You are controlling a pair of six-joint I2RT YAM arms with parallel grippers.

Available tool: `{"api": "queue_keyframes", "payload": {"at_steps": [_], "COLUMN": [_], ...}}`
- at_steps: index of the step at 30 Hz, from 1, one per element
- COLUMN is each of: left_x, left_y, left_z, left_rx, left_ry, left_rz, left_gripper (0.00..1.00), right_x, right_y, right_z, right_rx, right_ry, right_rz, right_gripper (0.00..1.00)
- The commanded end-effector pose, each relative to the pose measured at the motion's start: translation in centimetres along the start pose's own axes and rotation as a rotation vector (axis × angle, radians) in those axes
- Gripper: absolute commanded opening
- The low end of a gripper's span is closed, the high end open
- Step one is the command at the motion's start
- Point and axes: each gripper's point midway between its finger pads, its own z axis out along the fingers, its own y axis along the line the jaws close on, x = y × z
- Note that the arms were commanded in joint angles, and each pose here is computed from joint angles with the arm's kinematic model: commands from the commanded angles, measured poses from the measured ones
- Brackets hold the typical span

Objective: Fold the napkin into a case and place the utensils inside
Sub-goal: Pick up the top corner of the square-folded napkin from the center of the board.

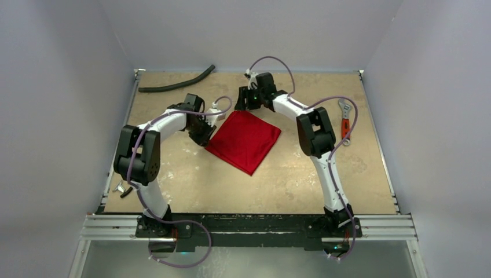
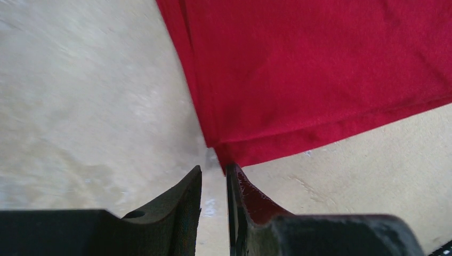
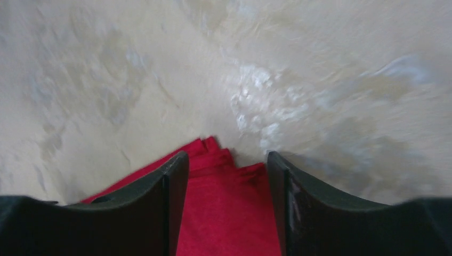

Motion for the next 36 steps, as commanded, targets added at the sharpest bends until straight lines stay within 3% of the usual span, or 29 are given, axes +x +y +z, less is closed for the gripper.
{"api": "queue_keyframes", "payload": {"at_steps": [1,5,14,24,36], "left_x": [-1.1,-1.5,1.1,0.9,0.6], "left_y": [-1.1,-1.3,-0.1,0.9,0.7], "left_z": [-0.2,-0.4,0.3,0.0,-0.4], "left_rx": [0.032,0.031,-0.055,-0.105,-0.099], "left_ry": [-0.093,-0.126,-0.073,-0.075,-0.082], "left_rz": [-0.1,-0.108,-0.05,-0.032,-0.035], "left_gripper": [0.22,0.22,0.22,0.22,0.22], "right_x": [-0.6,0.4,1.8,2.4,4.1], "right_y": [0.8,0.8,0.4,0.6,0.2], "right_z": [-0.7,-0.5,-1.7,-1.6,-0.7], "right_rx": [-0.013,-0.021,-0.048,-0.202,-0.226], "right_ry": [0.029,0.059,0.106,0.172,0.19], "right_rz": [-0.074,-0.085,-0.129,-0.125,-0.079], "right_gripper": [0.6,0.58,0.56,0.51,0.38]}}
